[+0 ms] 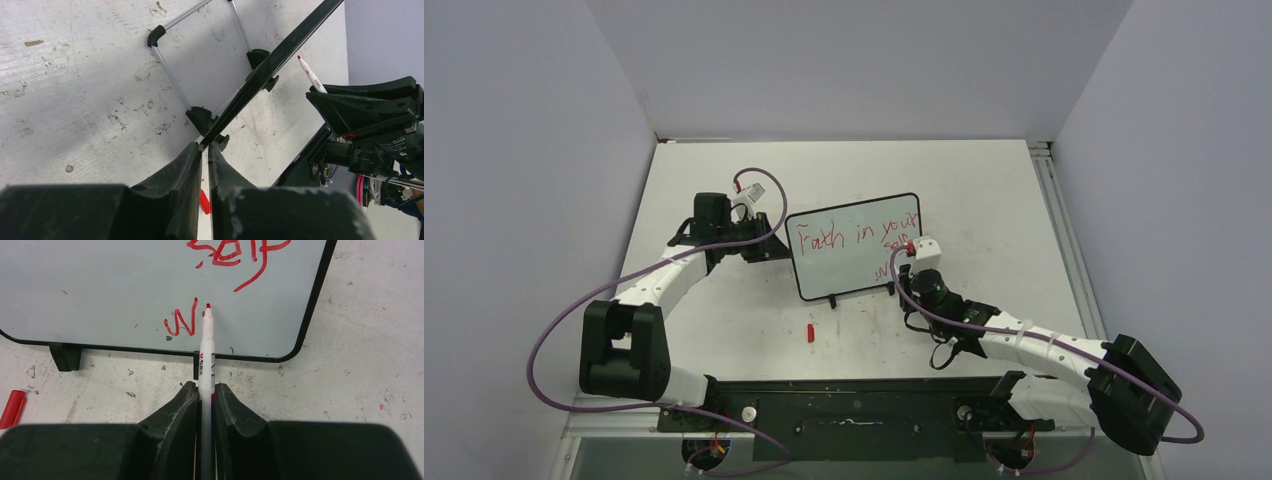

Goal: Write a sentence on the whiteboard

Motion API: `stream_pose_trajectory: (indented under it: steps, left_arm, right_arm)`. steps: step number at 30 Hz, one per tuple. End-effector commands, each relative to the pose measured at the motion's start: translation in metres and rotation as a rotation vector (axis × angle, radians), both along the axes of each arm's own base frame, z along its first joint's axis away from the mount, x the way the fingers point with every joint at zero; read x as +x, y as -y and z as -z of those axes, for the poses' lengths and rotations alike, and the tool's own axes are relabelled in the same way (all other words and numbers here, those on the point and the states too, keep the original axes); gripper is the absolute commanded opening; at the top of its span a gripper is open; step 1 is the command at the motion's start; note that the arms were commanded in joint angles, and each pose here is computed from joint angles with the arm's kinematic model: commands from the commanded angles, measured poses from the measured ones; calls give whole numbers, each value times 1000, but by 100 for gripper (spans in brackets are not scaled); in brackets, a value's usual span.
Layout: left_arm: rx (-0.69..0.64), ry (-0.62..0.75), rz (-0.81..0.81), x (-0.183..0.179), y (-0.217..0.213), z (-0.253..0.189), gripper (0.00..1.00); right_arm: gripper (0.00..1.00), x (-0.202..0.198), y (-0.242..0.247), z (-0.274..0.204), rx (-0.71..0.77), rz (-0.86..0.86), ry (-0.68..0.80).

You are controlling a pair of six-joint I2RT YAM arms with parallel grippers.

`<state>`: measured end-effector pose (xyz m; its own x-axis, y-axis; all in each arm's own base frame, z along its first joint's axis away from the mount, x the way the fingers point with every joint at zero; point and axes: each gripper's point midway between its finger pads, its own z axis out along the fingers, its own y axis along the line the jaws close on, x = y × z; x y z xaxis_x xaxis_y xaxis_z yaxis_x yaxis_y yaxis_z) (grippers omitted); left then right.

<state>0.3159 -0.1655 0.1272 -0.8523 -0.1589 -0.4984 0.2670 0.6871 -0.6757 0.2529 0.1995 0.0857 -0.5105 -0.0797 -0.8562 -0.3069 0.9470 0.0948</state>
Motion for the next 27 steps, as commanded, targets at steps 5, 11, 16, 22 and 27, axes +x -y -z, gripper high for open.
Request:
stream_pose_trajectory:
  steps: [5, 11, 16, 22, 27]
  left_arm:
    - [0, 94, 9, 11, 1, -22, 9]
    - [1, 96, 8, 11, 1, -23, 9]
    - [1, 95, 9, 12, 1, -23, 9]
    - [1, 98, 7, 12, 1, -23, 9]
    - [1, 97, 8, 12, 1, -23, 9]
  right_arm:
    - [5, 18, -13, -23, 25, 6, 72]
    - [5, 18, -14, -20, 20, 2, 68]
    - [5, 19, -15, -17, 15, 3, 65]
    - [5, 19, -14, -13, 5, 4, 56]
    - [5, 16, -10, -26, 20, 7, 76]
